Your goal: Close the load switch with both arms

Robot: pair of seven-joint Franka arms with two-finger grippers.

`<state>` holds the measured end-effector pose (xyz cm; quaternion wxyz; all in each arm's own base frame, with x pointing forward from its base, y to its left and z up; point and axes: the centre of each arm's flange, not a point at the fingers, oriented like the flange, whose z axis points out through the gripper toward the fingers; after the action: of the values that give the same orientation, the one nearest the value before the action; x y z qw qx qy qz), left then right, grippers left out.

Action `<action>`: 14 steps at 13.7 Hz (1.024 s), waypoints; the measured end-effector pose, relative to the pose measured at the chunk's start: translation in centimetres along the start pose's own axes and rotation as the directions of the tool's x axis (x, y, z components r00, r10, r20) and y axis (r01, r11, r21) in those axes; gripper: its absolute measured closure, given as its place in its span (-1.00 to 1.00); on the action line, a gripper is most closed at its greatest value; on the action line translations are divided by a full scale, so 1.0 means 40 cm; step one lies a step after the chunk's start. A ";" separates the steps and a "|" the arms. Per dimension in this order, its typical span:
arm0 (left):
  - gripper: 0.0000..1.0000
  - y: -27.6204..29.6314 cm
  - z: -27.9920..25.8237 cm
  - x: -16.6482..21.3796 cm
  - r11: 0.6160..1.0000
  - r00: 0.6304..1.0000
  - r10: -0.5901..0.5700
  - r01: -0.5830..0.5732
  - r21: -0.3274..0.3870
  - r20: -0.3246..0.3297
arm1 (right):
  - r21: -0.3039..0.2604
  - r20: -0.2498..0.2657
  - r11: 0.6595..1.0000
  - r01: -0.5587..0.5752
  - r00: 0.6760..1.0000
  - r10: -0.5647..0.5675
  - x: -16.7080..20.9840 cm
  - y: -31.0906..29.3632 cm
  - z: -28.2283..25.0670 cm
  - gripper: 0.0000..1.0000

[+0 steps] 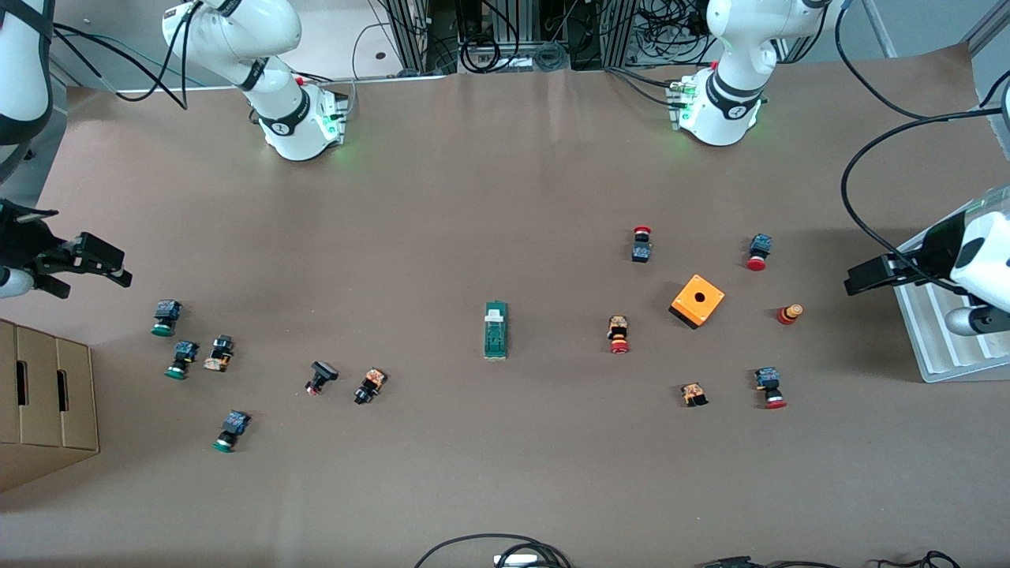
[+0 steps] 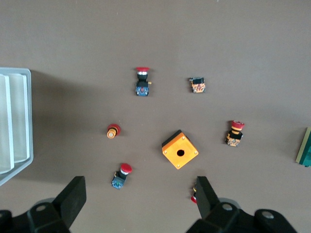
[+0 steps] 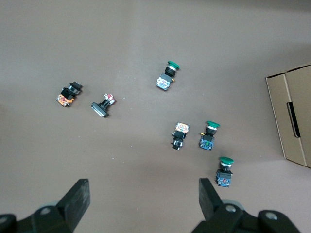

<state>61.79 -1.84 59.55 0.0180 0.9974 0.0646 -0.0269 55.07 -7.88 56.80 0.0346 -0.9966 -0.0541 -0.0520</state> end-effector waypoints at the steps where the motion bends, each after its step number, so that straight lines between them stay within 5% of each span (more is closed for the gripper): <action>1: -1.00 0.002 -0.028 0.000 1.000 1.000 0.003 -0.003 -0.004 -0.029 | 0.000 0.001 1.000 0.001 1.000 -0.001 0.000 0.000 0.001 -1.00; 6: -1.00 0.007 -0.137 0.012 0.999 0.972 0.039 -0.033 0.029 -0.233 | 0.000 0.003 1.000 0.004 1.000 -0.004 0.002 -0.002 0.004 -1.00; 8: -1.00 0.007 -0.148 0.021 0.976 0.930 0.201 -0.162 0.148 -0.306 | 0.000 0.002 1.000 0.004 1.000 -0.004 0.002 -0.002 0.004 -1.00; 10: -1.00 0.010 -0.109 0.018 0.942 0.904 0.314 -0.260 0.212 -0.288 | 0.000 0.002 1.000 0.004 1.000 -0.004 0.002 -0.003 0.004 -1.00; 14: -1.00 -0.010 -0.052 -0.001 0.945 0.923 0.298 -0.250 0.210 -0.242 | 0.000 0.002 1.000 0.005 1.000 -0.005 0.002 -0.003 0.004 -1.00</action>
<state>61.80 -1.37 61.60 -0.0752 0.9884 -0.0769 0.1071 55.15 -7.75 56.67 0.0344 -0.9965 -0.0564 -0.0512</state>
